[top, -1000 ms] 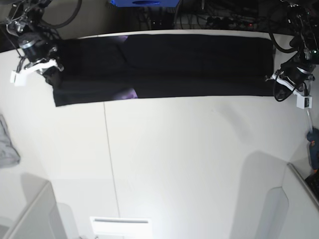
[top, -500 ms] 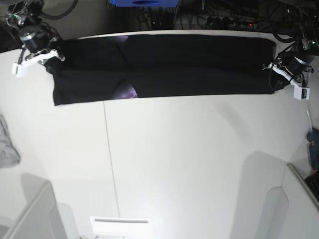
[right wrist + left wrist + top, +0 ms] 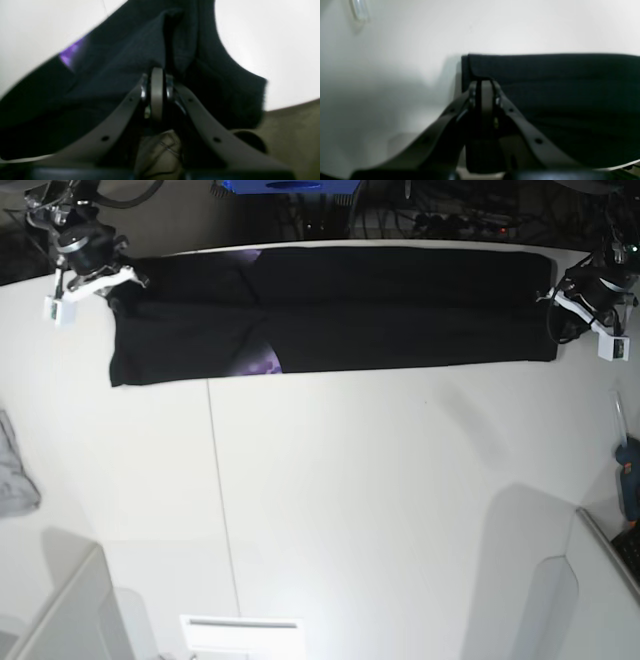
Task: Fold the T-shirt properly
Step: 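Lower the hem onto the folded shirt and open both grippers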
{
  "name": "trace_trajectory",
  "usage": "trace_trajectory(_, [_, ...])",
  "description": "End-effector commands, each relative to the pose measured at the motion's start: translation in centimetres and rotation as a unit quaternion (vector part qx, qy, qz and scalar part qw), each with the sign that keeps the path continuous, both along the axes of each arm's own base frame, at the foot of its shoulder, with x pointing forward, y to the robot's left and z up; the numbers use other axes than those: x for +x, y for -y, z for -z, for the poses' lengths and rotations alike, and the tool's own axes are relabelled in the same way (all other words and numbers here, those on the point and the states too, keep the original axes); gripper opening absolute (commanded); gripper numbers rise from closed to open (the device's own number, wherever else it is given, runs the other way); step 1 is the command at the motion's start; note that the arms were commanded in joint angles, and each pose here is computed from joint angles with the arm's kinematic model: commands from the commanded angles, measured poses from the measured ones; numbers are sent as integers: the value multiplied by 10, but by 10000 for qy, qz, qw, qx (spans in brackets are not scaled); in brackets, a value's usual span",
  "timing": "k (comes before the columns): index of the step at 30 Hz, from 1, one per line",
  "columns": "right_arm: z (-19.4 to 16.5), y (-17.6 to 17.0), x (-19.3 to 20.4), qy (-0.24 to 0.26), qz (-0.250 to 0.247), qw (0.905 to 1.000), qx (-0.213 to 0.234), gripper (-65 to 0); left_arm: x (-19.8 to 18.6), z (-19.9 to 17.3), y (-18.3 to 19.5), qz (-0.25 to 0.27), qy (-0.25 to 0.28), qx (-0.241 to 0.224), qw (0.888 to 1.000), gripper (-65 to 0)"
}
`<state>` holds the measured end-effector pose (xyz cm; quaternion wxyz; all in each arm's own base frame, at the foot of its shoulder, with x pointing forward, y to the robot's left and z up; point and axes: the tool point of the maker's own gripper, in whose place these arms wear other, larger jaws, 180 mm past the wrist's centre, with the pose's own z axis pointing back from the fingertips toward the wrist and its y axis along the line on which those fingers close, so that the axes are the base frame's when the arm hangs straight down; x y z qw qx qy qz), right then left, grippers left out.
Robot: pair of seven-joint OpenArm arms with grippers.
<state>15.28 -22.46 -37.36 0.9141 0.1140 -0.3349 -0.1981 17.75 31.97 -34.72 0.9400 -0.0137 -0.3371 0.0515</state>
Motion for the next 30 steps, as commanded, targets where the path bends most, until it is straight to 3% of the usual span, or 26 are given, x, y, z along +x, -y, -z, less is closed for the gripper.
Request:
trace_trajectory(1, [-5,2,2,97,-13,9999,-90,-650,6,-10,-3,54,157,94,9998,-650])
trace_trajectory(17, [1,4,-2,-36,52,9996,-275,-650,3,3,13,255,-17,-52,9997,-650])
trace_trajectory(20, [0,6,-2,-29,67,9996,-286,-485,-1,4,14,283,-71,-35,9996,-650])
trace_trajectory(22, [0,6,-2,-22,76,9995,-293,-416,-1,2,15,292,-52,-31,9996,-540])
trace_trajectory(26, [-2,16,-5,10,329,9989,-330,-414,0,-5,4,154,47,70,9998,-313])
trace_trajectory(30, [-11,27,2,356,515,9968,-491,-413,1,-25,-23,-192,298,286,9990,-194])
